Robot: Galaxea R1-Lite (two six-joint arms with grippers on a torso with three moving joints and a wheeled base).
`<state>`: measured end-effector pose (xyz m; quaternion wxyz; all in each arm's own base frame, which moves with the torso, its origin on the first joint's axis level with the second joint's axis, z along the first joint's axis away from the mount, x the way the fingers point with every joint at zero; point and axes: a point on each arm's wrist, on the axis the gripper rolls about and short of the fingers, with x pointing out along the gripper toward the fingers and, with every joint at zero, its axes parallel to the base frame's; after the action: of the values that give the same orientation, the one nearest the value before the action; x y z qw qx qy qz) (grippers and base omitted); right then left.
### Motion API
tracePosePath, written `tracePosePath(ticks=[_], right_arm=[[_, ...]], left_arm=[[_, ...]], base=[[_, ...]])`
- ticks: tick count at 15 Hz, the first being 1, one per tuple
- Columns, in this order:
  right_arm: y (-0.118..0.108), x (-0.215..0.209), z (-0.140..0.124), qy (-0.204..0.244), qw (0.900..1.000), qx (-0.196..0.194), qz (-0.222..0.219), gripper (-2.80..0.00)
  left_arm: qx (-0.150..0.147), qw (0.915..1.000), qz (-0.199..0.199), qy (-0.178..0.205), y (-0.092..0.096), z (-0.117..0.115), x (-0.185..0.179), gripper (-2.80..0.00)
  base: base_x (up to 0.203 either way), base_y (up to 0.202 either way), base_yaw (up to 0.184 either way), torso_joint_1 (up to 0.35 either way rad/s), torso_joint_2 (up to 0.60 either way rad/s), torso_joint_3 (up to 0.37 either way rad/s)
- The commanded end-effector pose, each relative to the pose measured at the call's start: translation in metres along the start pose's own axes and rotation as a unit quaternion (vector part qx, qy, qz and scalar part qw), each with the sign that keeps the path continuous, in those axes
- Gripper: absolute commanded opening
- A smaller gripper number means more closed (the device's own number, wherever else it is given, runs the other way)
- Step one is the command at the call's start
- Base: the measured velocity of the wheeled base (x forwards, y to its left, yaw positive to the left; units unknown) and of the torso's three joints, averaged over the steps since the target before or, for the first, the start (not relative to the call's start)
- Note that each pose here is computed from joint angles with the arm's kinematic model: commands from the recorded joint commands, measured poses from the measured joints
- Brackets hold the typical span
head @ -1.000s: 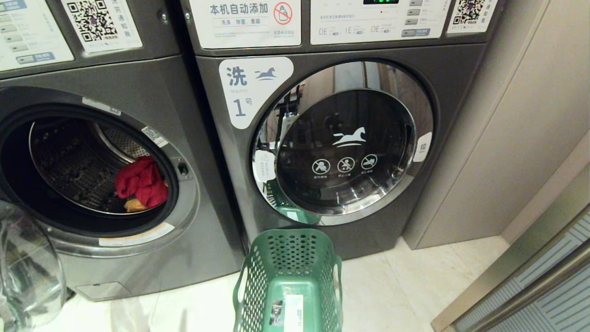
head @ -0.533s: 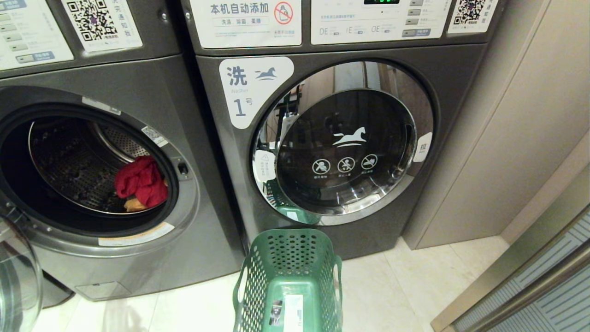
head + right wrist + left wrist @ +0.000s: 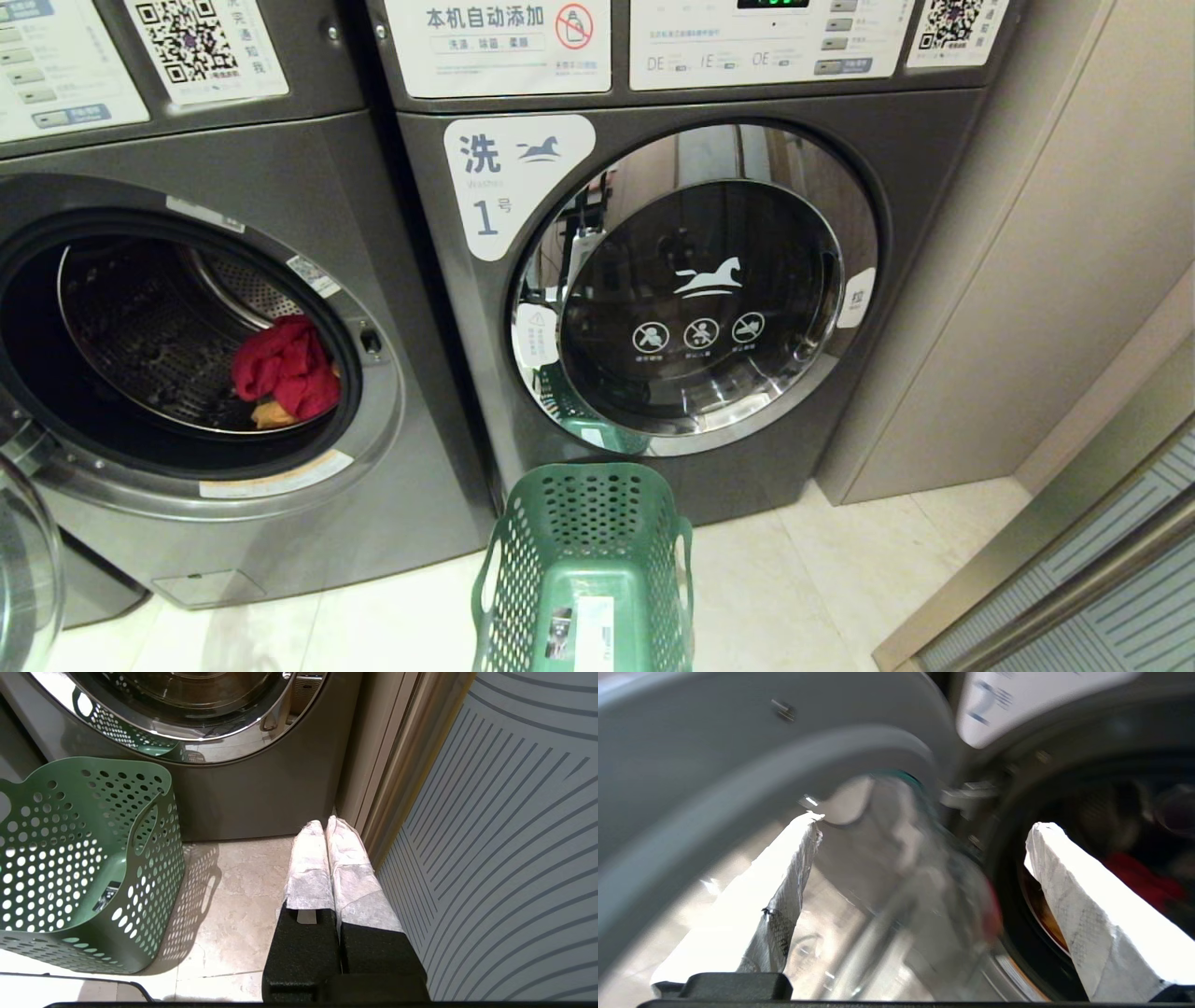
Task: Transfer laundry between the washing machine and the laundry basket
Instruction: Open the lid of the washing machine
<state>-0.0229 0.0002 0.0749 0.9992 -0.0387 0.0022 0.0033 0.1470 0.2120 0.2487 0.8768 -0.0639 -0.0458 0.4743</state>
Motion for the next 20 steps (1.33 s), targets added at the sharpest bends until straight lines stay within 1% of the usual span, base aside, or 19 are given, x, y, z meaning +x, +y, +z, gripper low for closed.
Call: tracePosePath(ticks=[1, 2, 4, 6, 9, 16, 18, 20], right_arm=[[0.000, 0.000, 0.000, 0.001, 1.000, 0.000, 0.000, -2.80], [0.000, 0.000, 0.000, 0.001, 1.000, 0.000, 0.000, -2.80], [0.000, 0.000, 0.000, 0.001, 1.000, 0.000, 0.001, -2.80], [0.000, 0.000, 0.000, 0.001, 1.000, 0.000, 0.000, -2.80], [0.000, 0.000, 0.000, 0.001, 1.000, 0.000, 0.001, -2.80], [0.000, 0.000, 0.000, 0.001, 1.000, 0.000, 0.000, -2.80], [0.000, 0.000, 0.000, 0.001, 1.000, 0.000, 0.000, -2.80], [0.000, 0.000, 0.000, 0.001, 1.000, 0.000, 0.000, -2.80]], left_arm=[[0.000, 0.9995, 0.030, -0.009, 0.005, 0.003, 0.009, -2.80], [0.000, 0.9983, 0.056, -0.015, 0.011, 0.005, 0.013, -2.80], [0.001, 0.9961, 0.088, -0.011, 0.021, 0.002, 0.019, -2.80], [0.001, 0.9946, 0.103, -0.008, 0.029, 0.001, 0.025, -2.80], [0.000, 0.9930, 0.117, -0.016, 0.039, 0.004, 0.041, -2.80], [0.002, 0.9861, 0.165, -0.017, 0.077, 0.000, 0.078, -2.80], [0.003, 0.9838, 0.177, -0.028, 0.090, 0.005, 0.089, -2.80], [0.007, 0.9829, 0.179, -0.041, 0.095, 0.012, 0.097, -2.80]], base=[[0.000, 0.000, 0.000, 0.000, 0.00, 0.000], [0.000, 0.000, 0.000, 0.000, 0.00, 0.000], [0.000, 0.000, 0.000, 0.000, 0.00, 0.000], [0.000, 0.000, 0.000, 0.000, 0.00, 0.000], [0.000, 0.000, 0.000, 0.000, 0.00, 0.000], [0.000, 0.000, 0.000, 0.000, 0.00, 0.000], [0.000, 0.000, 0.000, 0.000, 0.00, 0.000], [0.000, 0.000, 0.000, 0.000, 0.00, 0.000]])
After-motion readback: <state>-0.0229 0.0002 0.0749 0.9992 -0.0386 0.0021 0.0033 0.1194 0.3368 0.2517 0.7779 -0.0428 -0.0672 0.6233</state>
